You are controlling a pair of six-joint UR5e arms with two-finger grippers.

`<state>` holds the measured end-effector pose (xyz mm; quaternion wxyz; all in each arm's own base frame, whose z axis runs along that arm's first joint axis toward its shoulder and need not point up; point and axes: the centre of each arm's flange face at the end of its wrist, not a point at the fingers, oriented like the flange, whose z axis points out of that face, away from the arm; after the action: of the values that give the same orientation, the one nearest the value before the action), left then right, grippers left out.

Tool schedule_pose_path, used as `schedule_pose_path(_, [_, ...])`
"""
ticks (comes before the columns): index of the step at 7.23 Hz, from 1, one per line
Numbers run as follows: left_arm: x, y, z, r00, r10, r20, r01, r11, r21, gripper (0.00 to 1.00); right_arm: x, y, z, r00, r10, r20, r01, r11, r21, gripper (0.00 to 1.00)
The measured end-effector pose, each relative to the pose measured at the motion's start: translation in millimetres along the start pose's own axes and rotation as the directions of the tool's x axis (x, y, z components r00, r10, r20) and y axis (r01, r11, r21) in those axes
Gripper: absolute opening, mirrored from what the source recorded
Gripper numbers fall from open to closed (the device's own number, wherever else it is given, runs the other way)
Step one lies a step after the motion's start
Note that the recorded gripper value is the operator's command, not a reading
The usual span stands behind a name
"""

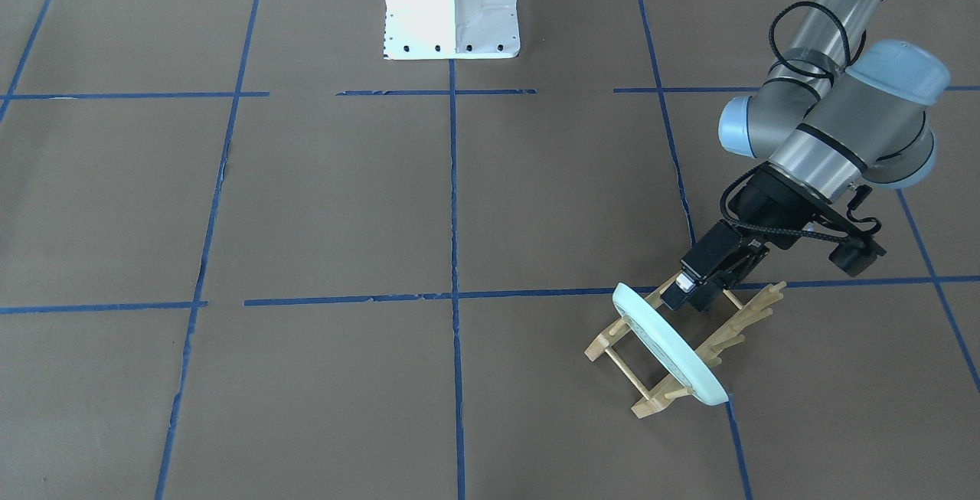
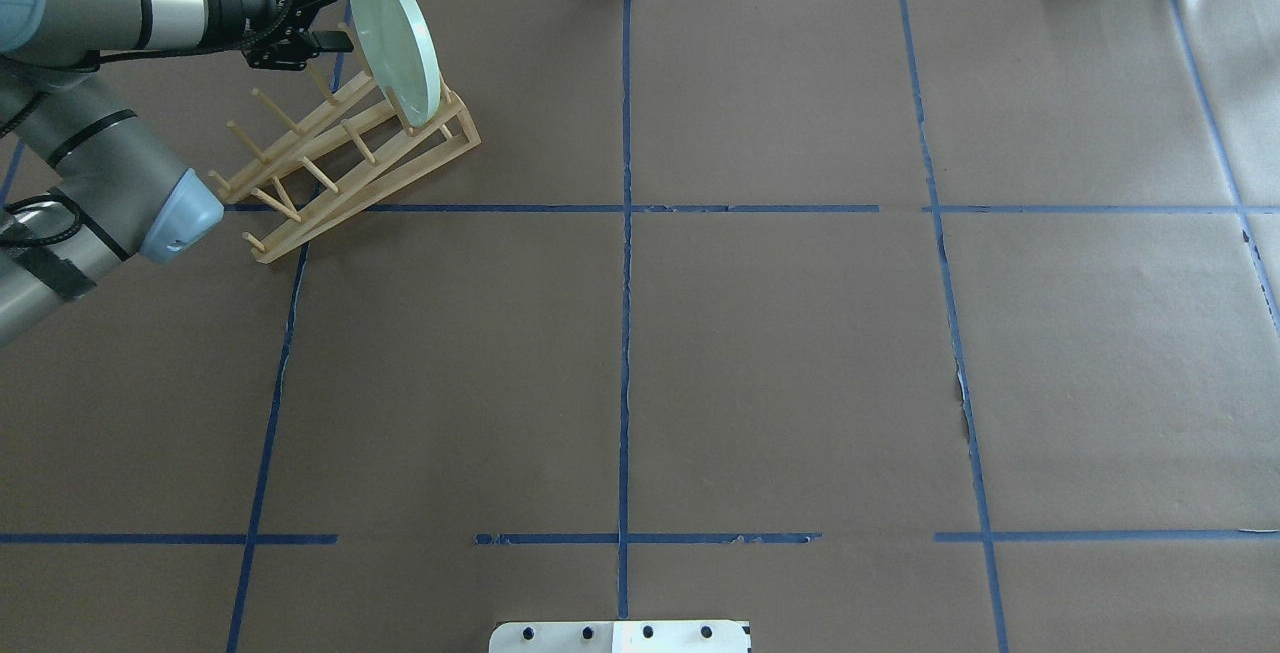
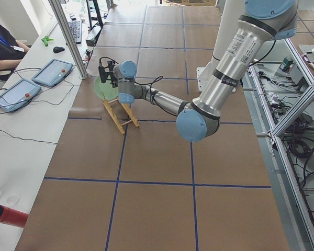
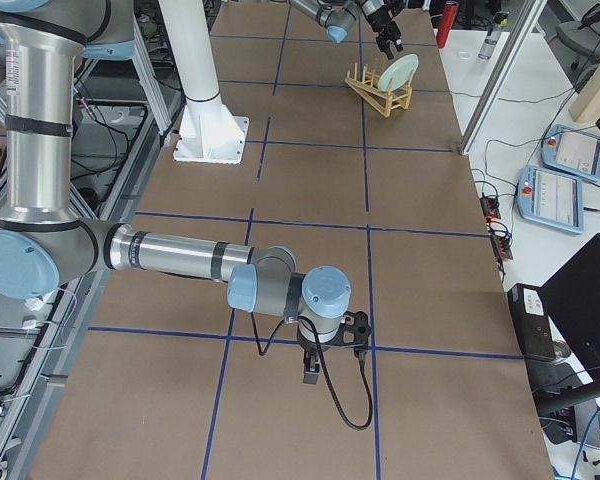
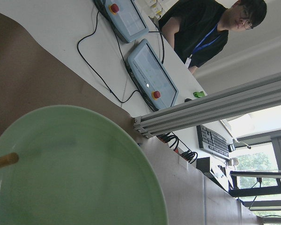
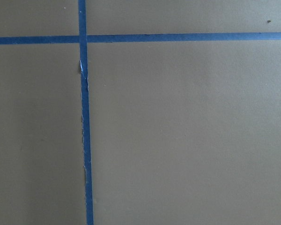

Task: Place plate on rack
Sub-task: 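Lower the upright plate into the wooden rack slots with the left gripper, then open the left gripper and withdraw it away from the plate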

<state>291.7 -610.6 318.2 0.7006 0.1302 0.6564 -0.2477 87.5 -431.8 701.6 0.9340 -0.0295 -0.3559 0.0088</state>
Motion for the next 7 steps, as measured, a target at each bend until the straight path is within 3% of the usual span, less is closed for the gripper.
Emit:
schedule_pose_path(1, [-12,4,-16,0.989,0.074,0.126,-0.071,0.997,-0.029,1.0,0,0,0,1.0,0.0,0.0,0.0,1.0,0.0,1.0])
schedule_pose_path(2, [-29,6,-36,0.951,0.17,0.259,-0.156,0.985,-0.074,1.0,0,0,0,1.0,0.0,0.0,0.0,1.0,0.0,1.0])
schedule_pose_path(3, [-47,3,-58,0.885,0.279,0.372,-0.243,0.96,-0.141,1.0,0,0,0,1.0,0.0,0.0,0.0,1.0,0.0,1.0])
schedule_pose_path(4, [-68,-10,-87,0.8,0.393,0.452,-0.327,0.919,-0.22,1.0,0,0,0,1.0,0.0,0.0,0.0,1.0,-0.001,1.0])
schedule_pose_path(5, [-94,-34,-126,0.705,0.506,0.496,-0.402,0.862,-0.307,1.0,0,0,0,1.0,0.0,0.0,0.0,1.0,-0.001,1.0])
schedule_pose_path(6, [-128,-58,-167,0.624,0.602,0.498,-0.447,0.798,-0.404,1.0,0,0,0,1.0,0.0,0.0,0.0,1.0,-0.001,1.0])
schedule_pose_path(7, [-171,-79,-212,0.563,0.682,0.468,-0.467,0.729,-0.501,1.0,0,0,0,1.0,0.0,0.0,0.0,1.0,-0.001,1.0])
